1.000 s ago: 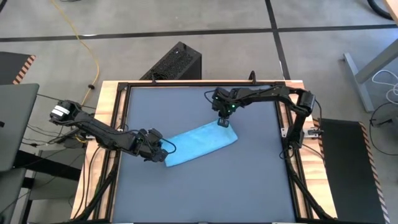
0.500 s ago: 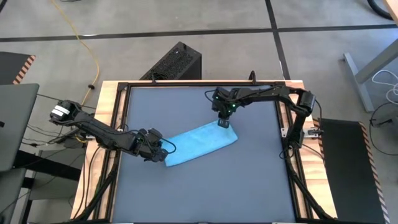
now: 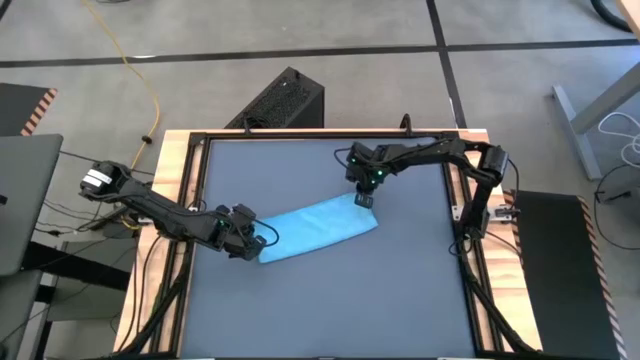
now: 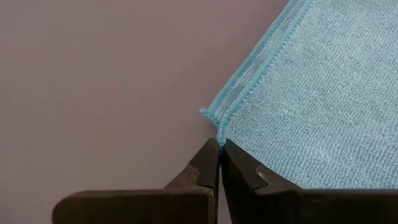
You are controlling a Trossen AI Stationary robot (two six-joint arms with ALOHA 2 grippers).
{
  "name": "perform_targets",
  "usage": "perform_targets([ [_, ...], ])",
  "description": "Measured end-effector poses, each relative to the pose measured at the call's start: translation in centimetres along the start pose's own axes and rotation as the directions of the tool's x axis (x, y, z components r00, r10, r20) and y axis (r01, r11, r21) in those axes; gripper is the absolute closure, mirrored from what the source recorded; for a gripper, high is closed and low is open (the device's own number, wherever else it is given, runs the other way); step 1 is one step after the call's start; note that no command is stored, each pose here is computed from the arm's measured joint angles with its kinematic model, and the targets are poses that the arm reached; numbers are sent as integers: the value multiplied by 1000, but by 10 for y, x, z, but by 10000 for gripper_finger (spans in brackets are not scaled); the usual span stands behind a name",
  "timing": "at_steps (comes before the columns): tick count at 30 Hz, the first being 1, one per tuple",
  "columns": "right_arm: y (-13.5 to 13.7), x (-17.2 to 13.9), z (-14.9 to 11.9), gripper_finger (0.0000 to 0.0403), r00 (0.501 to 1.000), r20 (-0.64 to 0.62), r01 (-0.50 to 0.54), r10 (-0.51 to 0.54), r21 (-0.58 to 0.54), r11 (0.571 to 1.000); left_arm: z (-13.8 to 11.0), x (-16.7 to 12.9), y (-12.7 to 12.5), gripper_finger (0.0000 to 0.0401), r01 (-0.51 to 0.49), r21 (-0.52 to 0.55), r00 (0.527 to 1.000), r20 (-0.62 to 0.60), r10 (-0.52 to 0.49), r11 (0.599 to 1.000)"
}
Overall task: Roll towel into tight, uniform cylinder
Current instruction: Fold the blue microfiber cloth
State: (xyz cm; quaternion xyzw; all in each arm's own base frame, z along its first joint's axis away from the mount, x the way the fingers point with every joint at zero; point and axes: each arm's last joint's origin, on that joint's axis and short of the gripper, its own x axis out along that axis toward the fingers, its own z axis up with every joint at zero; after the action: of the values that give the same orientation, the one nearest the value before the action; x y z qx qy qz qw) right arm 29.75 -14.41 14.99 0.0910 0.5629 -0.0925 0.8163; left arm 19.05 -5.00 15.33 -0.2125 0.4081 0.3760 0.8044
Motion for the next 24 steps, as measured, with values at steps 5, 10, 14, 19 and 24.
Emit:
perform_targets([
  [5, 3, -1, 1, 378, 1000, -2, -1, 1, -5, 1000, 0, 0, 0, 400, 0, -9, 1000, 1, 0, 1000],
  [10, 7, -8, 11, 373, 1000, 9, -2, 2, -21, 1000, 1, 0, 0, 382, -6, -16, 1000, 30, 6, 1000],
  [14, 8, -16, 23, 374, 999, 43, 3, -2, -28, 1000, 3, 1, 1, 351, -15, -24, 999, 36, 16, 1000],
  [19, 7, -29, 36, 374, 998, 62, 6, -4, -31, 1000, 7, 4, 3, 303, -32, -28, 999, 36, 33, 999],
  [24, 14, -40, 41, 375, 999, 22, -27, 28, -42, 999, 9, 4, 5, 270, -27, -7, 1000, 9, 27, 1000],
])
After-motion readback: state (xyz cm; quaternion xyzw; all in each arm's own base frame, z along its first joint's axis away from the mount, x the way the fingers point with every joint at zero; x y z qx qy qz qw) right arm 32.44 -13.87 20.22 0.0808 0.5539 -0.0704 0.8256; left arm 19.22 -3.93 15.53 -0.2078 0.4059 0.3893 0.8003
